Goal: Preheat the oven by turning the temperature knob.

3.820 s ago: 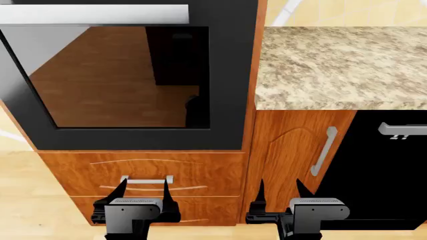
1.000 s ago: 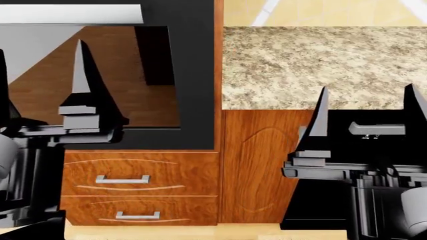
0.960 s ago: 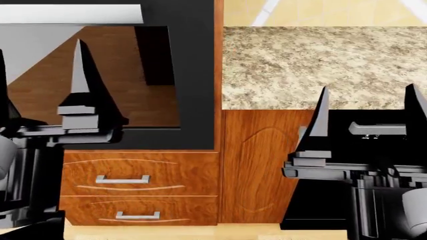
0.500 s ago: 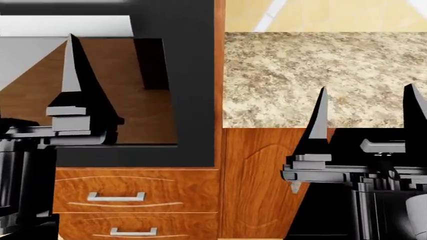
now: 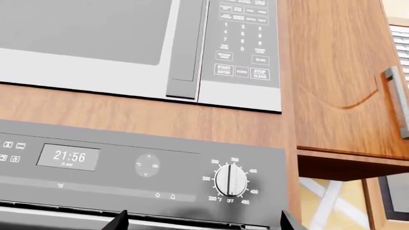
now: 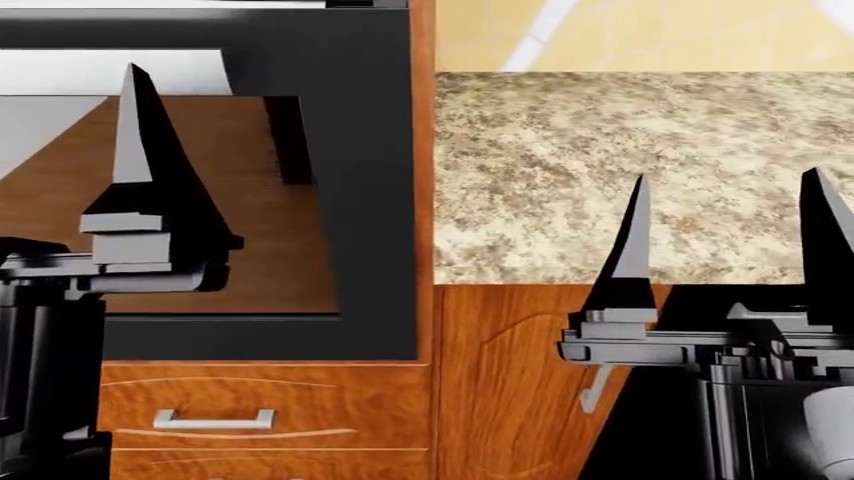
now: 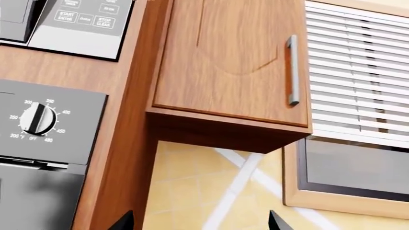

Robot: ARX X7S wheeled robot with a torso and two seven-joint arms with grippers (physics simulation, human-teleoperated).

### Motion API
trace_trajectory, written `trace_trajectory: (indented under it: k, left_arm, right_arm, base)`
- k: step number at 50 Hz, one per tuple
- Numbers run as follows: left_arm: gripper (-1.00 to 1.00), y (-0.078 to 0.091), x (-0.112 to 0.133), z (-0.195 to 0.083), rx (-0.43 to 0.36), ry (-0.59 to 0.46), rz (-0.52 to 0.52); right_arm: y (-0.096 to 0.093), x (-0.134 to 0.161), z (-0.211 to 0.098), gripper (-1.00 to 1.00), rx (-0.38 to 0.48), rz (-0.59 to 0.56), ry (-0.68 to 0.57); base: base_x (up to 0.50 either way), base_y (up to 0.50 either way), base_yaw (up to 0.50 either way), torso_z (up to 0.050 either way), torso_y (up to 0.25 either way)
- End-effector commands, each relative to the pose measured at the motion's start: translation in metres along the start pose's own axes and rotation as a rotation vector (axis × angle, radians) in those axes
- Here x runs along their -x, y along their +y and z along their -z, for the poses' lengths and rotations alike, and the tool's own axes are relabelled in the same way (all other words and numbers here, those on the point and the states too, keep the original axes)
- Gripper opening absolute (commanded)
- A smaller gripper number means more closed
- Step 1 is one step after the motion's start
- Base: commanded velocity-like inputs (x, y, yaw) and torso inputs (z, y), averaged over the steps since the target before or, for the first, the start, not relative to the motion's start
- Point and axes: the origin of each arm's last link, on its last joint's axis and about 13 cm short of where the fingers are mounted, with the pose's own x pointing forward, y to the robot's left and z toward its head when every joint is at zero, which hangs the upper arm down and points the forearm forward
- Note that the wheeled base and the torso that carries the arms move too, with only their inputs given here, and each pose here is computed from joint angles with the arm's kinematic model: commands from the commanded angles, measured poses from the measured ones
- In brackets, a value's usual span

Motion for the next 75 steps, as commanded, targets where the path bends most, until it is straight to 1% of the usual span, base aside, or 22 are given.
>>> trace_trajectory:
  k: [1, 14, 23, 31, 35, 36, 47, 68, 72, 73, 74, 75]
  left_arm:
    - [1.00, -0.0002, 0.0004, -0.0023, 0.004, -0.004, 0.002]
    - [1.00, -0.0009, 0.0008, -0.0012, 0.001, -0.004, 0.004]
    - [1.00, -0.0010, 0.0011, -0.0022, 0.001, -0.006, 0.003]
    - [1.00, -0.0012, 0.0013, -0.0025, 0.002, -0.011, 0.007]
    - [1.00, 0.0001, 0.0024, -0.0035, 0.022, -0.030, 0.020]
    - [1.00, 0.0000, 0.0027, -0.0038, 0.034, -0.032, 0.029]
    - [1.00, 0.0002, 0.0037, -0.0057, 0.042, -0.036, 0.042]
    - [1.00, 0.0007, 0.0034, -0.0056, 0.039, -0.031, 0.042]
    - [1.00, 0.0002, 0.0031, -0.0032, 0.032, -0.016, 0.032]
    - [1.00, 0.0003, 0.0026, -0.0027, 0.036, 0.002, 0.022]
    - [1.00, 0.0000, 0.0019, -0.0009, 0.017, 0.032, 0.004]
    - [1.00, -0.0003, 0.0016, -0.0005, 0.019, 0.047, -0.002]
  right_arm:
    - [0.0000, -0.0001, -0.0004, 1.00, 0.003, 0.001, -0.004]
    - [0.0012, 0.0001, 0.0000, 1.00, 0.004, -0.002, 0.002]
    - [0.0009, 0.0002, -0.0001, 1.00, 0.009, -0.002, 0.001]
    - [0.0015, 0.0011, -0.0002, 1.00, 0.013, -0.009, 0.000]
    - [0.0018, 0.0012, -0.0002, 1.00, 0.010, -0.010, 0.001]
    - [0.0019, 0.0012, -0.0002, 1.00, 0.010, -0.011, 0.002]
    - [0.0025, 0.0016, 0.0002, 1.00, 0.006, -0.014, 0.008]
    - [0.0024, 0.0013, 0.0002, 1.00, 0.005, -0.014, 0.007]
    - [0.0024, 0.0014, 0.0003, 1.00, 0.004, -0.016, 0.008]
    - [0.0024, 0.0015, 0.0003, 1.00, 0.004, -0.016, 0.008]
    - [0.0024, 0.0017, 0.0003, 1.00, 0.004, -0.016, 0.009]
    - [0.0024, 0.0018, 0.0003, 1.00, 0.004, -0.017, 0.009]
  base:
    - [0.00, -0.08, 0.00, 0.000, 0.000]
    - [0.00, -0.01, 0.00, 0.000, 0.000]
    - [0.00, -0.20, 0.00, 0.000, 0.000]
    - [0.00, -0.01, 0.00, 0.000, 0.000]
    - [0.00, 0.00, 0.00, 0.004, -0.001]
    - [0.00, 0.00, 0.00, 0.035, -0.006]
    - [0.00, 0.00, 0.00, 0.049, 0.000]
    - [0.00, 0.00, 0.00, 0.050, 0.000]
    - [0.00, 0.00, 0.00, 0.050, 0.000]
    - [0.00, 0.00, 0.00, 0.050, 0.000]
    - [0.00, 0.00, 0.00, 0.035, 0.000]
    - [0.00, 0.00, 0.00, 0.024, 0.000]
